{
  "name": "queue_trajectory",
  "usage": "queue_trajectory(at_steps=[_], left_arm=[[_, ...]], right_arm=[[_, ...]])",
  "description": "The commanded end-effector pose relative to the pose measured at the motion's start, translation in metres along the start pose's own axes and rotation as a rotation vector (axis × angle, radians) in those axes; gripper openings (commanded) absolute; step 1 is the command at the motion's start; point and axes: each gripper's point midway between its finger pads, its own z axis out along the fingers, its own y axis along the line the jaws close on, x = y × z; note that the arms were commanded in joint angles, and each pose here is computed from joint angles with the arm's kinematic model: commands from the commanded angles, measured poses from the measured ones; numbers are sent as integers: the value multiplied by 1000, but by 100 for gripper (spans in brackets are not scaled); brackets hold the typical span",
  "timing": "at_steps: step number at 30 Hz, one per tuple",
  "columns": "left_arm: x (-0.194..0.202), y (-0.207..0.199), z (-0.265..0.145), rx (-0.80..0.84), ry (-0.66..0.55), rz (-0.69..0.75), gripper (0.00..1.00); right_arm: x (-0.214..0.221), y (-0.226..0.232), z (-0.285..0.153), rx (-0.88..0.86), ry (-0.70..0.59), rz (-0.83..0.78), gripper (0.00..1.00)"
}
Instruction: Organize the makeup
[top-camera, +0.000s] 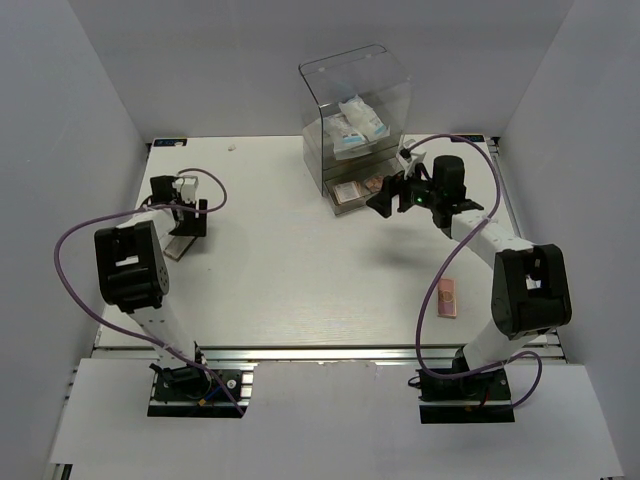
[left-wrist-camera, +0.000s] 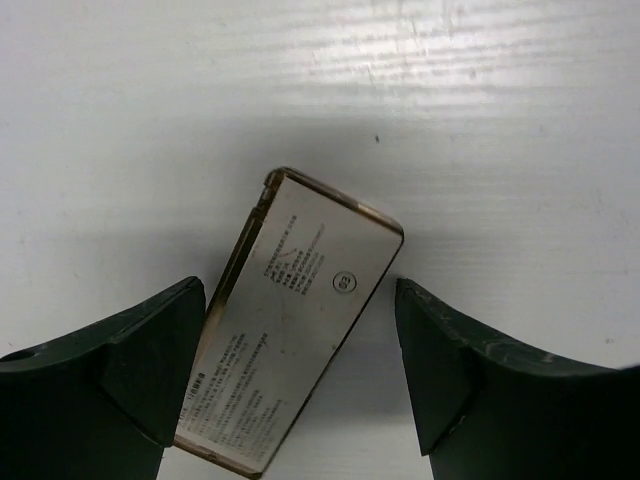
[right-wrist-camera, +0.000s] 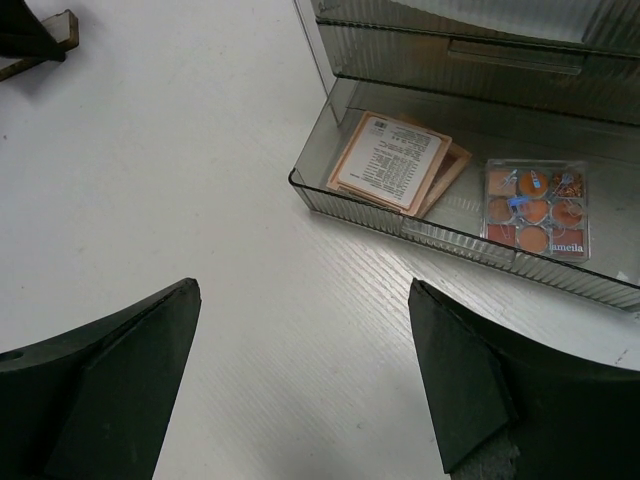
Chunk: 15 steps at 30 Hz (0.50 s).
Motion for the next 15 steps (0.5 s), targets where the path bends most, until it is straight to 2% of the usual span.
queue_trajectory(at_steps=[1, 5, 7, 11, 15], left_arm=[[30, -15, -9, 82, 37, -23, 85], [46, -17, -21, 92, 36, -36, 84], [49, -18, -27, 102, 26, -44, 81], [49, -24, -31, 121, 3, -80, 64], [43, -30, -35, 142, -26, -118, 43]], right_arm=[[-29, 0, -10, 4, -70, -36, 89], [-34, -3, -14, 13, -82, -37, 89], [-36, -3, -16, 13, -87, -37, 89], [-37, 1, -19, 6, -92, -35, 89], [-40, 3, -24, 9, -101, -41, 89]])
